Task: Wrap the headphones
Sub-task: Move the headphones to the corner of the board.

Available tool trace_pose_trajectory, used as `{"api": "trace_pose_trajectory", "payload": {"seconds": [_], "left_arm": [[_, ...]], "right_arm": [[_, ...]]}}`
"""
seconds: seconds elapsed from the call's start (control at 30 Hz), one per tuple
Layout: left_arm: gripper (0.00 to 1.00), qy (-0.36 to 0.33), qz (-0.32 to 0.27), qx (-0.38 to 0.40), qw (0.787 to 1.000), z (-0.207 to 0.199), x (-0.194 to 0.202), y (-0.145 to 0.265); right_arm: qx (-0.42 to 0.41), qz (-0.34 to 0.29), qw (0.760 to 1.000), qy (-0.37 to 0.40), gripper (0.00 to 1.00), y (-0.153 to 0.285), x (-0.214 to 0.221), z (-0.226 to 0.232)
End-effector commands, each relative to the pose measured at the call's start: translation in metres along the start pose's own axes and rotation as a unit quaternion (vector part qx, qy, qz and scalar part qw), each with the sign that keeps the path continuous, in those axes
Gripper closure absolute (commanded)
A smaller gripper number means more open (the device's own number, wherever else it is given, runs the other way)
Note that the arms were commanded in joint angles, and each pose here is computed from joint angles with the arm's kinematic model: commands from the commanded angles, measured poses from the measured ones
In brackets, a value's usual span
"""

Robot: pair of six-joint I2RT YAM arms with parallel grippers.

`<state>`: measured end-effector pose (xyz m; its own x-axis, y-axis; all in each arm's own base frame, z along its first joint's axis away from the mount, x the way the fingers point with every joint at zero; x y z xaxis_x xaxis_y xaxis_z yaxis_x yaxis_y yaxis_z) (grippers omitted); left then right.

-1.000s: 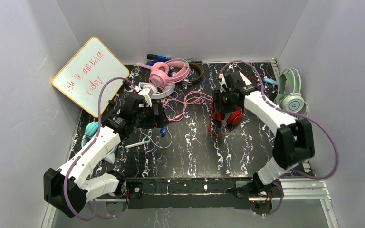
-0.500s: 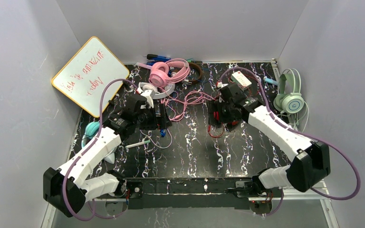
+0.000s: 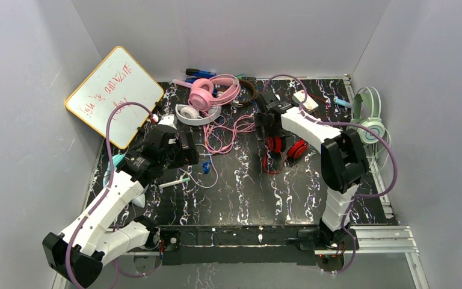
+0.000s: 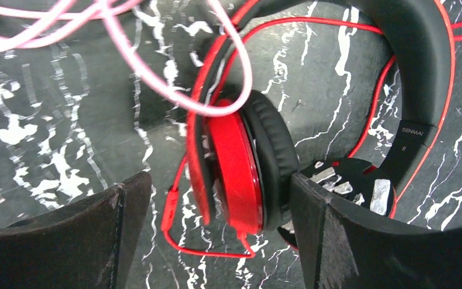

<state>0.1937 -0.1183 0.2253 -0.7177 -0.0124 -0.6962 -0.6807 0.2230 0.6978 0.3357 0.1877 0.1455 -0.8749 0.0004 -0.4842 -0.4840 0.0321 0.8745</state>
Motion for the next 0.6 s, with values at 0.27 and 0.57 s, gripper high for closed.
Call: {"api": "trace_pose_trajectory", "payload": {"seconds": [0.27,0.57], "left_arm": [[0.03,-0.012,0.0,-0.053,0.999,0.015,0.003,0.008],[0.03,-0.005,0.007,-0.026,1.0,0.004,0.002,-0.007]], "right_arm": [[0.001,0.051,0.998,-0.033,0.4,-0.005,0.026,-0.027],[-0.199,0.146,0.969,-0.033,0.56,0.066,0.086,0.002]]}}
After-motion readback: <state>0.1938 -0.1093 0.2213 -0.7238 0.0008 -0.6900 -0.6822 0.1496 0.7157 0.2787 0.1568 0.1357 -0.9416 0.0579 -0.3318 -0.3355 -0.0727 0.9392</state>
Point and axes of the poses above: each gripper's point midway between its finger pads, its own y axis back along the fingers, its own z axis along the line the jaws close on, x = y × z, the point moved 6 cm from there along y, back along the fingers, and after that the axes turned 10 degrees about -y, right-handed, at the moved point
